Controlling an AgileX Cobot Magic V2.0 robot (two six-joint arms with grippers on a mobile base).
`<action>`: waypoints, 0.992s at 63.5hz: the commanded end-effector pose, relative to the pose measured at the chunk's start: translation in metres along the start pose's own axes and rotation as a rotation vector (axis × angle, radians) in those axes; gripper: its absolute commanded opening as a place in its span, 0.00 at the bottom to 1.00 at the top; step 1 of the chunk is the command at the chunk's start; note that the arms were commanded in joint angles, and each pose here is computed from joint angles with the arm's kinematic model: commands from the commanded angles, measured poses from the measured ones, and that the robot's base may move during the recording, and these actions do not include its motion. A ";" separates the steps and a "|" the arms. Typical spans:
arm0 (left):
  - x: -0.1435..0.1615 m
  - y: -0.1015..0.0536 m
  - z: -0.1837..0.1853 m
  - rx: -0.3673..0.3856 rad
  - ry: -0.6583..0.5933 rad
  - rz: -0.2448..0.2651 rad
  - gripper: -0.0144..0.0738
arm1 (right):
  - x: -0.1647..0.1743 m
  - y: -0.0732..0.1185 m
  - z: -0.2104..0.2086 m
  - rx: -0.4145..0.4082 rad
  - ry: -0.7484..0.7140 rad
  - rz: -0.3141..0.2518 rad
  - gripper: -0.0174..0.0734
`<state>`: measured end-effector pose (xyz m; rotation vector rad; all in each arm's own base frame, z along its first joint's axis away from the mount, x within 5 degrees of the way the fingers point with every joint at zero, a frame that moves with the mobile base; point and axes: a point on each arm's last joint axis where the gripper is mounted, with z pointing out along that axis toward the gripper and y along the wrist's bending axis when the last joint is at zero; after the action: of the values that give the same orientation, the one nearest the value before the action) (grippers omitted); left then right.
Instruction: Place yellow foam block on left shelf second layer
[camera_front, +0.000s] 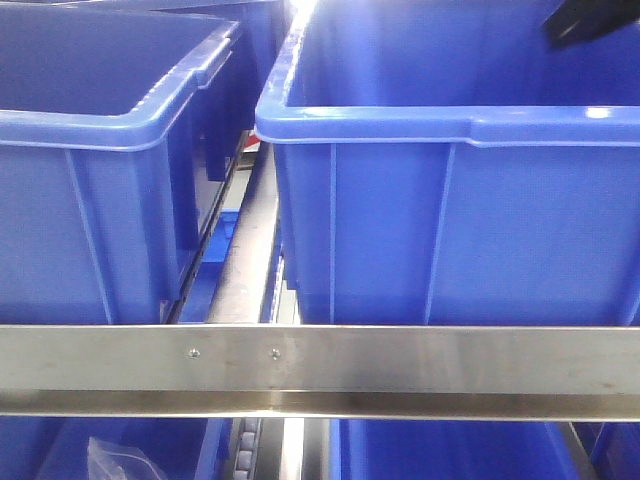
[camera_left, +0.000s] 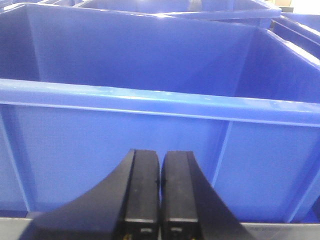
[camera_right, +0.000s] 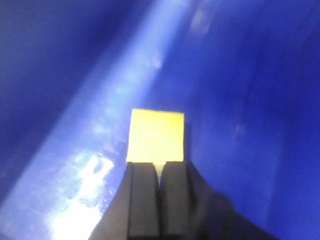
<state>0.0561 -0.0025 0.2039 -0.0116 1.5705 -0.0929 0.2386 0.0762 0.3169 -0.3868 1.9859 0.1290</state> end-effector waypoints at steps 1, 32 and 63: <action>0.001 -0.001 0.000 0.017 -0.073 -0.011 0.32 | -0.016 -0.001 -0.029 0.006 -0.188 -0.010 0.26; 0.001 -0.001 0.000 0.017 -0.073 -0.011 0.32 | 0.016 0.001 -0.068 0.012 -0.251 -0.009 0.26; 0.001 -0.001 0.000 0.017 -0.073 -0.011 0.32 | 0.090 -0.009 -0.133 0.178 -0.443 0.037 0.26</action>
<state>0.0561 -0.0025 0.2039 -0.0116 1.5705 -0.0929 0.1032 0.0218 0.2878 -0.2467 1.6907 0.0910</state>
